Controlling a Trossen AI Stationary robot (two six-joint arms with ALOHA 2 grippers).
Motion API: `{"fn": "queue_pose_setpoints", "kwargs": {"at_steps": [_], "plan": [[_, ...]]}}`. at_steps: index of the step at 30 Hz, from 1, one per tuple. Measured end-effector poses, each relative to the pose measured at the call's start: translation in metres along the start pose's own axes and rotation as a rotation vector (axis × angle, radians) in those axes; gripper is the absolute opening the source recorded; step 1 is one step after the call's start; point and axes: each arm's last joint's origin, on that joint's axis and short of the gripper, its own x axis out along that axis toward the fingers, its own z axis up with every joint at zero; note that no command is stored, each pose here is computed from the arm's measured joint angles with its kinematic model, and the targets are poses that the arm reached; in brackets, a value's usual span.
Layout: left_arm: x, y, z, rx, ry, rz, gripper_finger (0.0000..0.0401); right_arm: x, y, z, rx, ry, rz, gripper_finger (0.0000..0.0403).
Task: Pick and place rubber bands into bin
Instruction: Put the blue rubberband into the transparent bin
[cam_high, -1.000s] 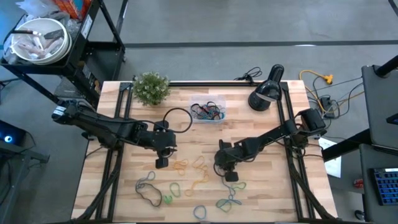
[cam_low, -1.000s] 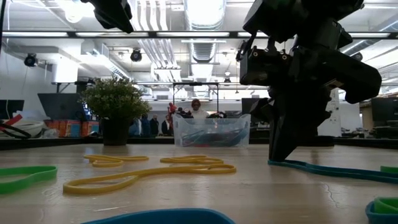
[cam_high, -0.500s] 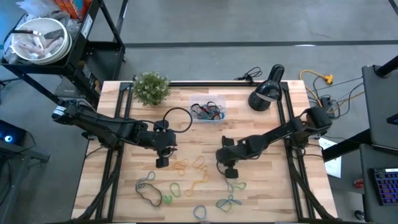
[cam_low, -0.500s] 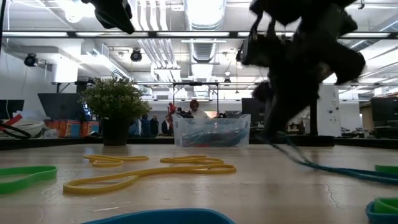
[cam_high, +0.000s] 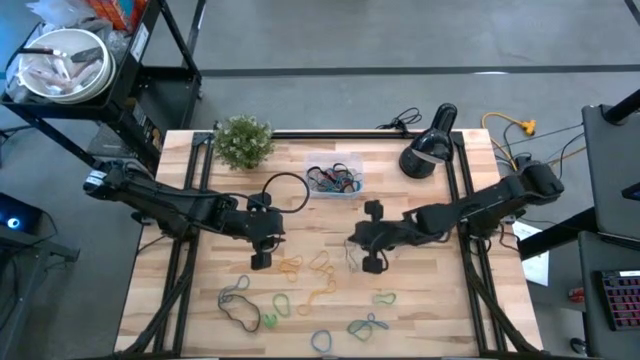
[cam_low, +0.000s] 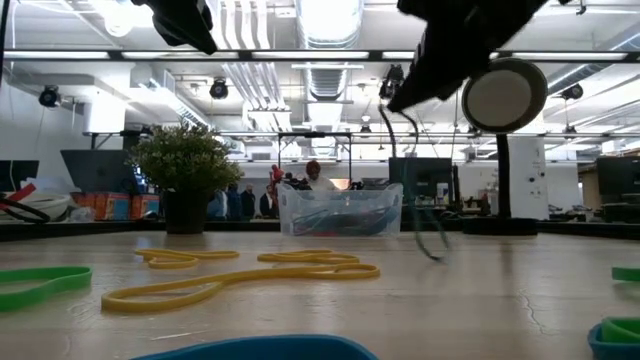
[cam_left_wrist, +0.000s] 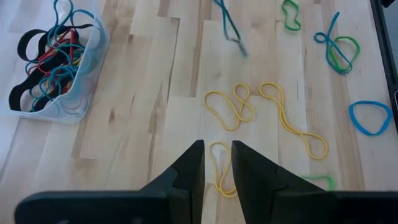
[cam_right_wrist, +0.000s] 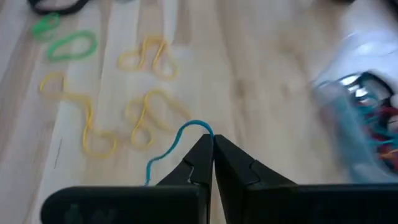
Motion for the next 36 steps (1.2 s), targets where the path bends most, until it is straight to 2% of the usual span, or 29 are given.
{"fn": "queue_pose_setpoints", "kwargs": {"at_steps": [9, 22, 28, 36], "plan": [[0.0, 0.0, 0.001, -0.001, -0.007, 0.001, 0.0063, -0.031, -0.01, 0.014, 0.005, -0.129, -0.096, 0.0008], [0.0, 0.0, 0.004, 0.002, -0.043, 0.013, 0.0063, -0.047, -0.023, 0.047, -0.047, -0.225, -0.159, 0.0008], [0.0, -0.001, 0.005, -0.002, -0.055, 0.009, 0.0063, -0.057, -0.039, 0.069, -0.079, -0.268, -0.208, 0.0008], [0.0, -0.001, 0.005, -0.007, -0.056, 0.008, 0.0063, -0.069, -0.071, 0.087, -0.108, -0.224, -0.307, 0.0008]]}}
